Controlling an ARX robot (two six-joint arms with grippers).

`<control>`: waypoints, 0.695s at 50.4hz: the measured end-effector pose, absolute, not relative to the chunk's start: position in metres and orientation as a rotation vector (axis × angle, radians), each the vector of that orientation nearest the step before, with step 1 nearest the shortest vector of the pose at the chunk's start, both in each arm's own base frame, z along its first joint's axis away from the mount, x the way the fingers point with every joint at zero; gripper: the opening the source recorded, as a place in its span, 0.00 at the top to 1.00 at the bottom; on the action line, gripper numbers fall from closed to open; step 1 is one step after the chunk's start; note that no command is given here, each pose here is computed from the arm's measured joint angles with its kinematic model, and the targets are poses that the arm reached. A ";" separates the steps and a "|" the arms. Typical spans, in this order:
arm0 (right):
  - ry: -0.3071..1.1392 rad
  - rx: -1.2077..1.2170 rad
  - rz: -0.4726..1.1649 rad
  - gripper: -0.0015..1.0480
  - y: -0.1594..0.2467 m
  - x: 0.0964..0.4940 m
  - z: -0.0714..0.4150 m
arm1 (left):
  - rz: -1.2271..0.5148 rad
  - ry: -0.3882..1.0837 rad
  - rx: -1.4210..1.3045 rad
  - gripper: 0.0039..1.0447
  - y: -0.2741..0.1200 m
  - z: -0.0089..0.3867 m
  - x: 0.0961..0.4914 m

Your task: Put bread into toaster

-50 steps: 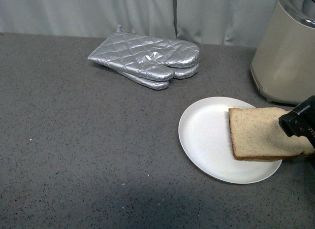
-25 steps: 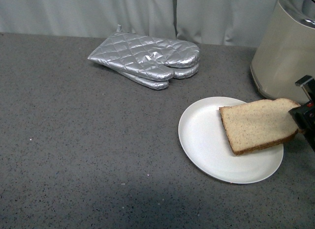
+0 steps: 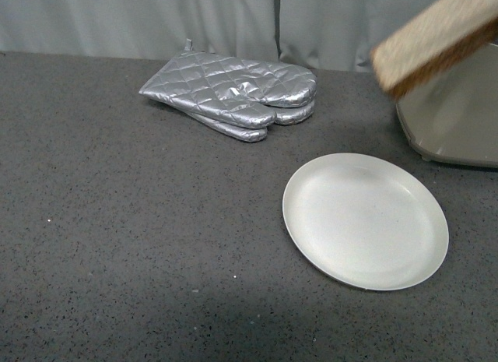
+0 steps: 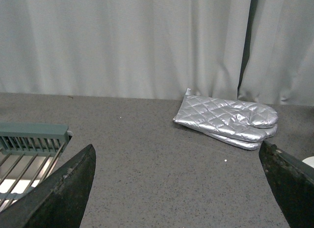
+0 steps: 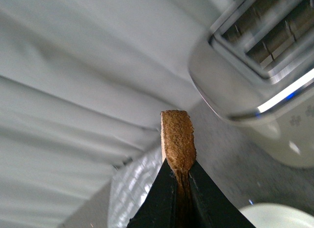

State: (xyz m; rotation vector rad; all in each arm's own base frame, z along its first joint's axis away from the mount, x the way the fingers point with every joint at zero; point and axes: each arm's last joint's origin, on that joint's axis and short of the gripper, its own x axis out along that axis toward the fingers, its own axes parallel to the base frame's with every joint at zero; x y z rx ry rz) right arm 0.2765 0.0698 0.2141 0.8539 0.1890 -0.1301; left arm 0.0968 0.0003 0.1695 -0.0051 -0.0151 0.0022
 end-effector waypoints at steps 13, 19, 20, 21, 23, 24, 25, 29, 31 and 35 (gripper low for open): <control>-0.043 0.746 -0.414 0.98 0.041 0.300 0.272 | 0.002 -0.015 -0.005 0.06 0.000 0.169 0.097; -0.061 0.683 -0.609 0.98 0.014 0.319 0.269 | 0.003 -0.015 -0.005 0.06 0.000 0.169 0.097; -0.066 0.666 -0.653 0.98 0.009 0.324 0.267 | 0.003 -0.015 -0.005 0.06 0.000 0.169 0.097; -0.068 0.656 -0.681 0.98 0.006 0.327 0.266 | 0.003 -0.015 -0.005 0.06 0.000 0.169 0.097; -0.062 0.643 -0.720 0.98 0.001 0.331 0.264 | 0.002 -0.015 -0.005 0.06 0.000 0.169 0.097; -0.057 0.632 -0.749 0.98 -0.001 0.333 0.263 | 0.002 -0.015 -0.005 0.06 0.000 0.169 0.097; -0.050 0.622 -0.773 0.98 -0.003 0.335 0.261 | 0.002 -0.015 -0.005 0.06 0.000 0.169 0.097; -0.036 0.601 -0.819 0.98 -0.006 0.341 0.256 | 0.002 -0.015 -0.005 0.06 0.000 0.169 0.097; -0.022 0.593 -0.831 0.98 -0.007 0.345 0.254 | 0.002 -0.015 -0.005 0.06 0.000 0.169 0.097; -0.014 0.587 -0.837 0.98 -0.006 0.351 0.251 | 0.002 -0.015 -0.005 0.06 0.000 0.169 0.097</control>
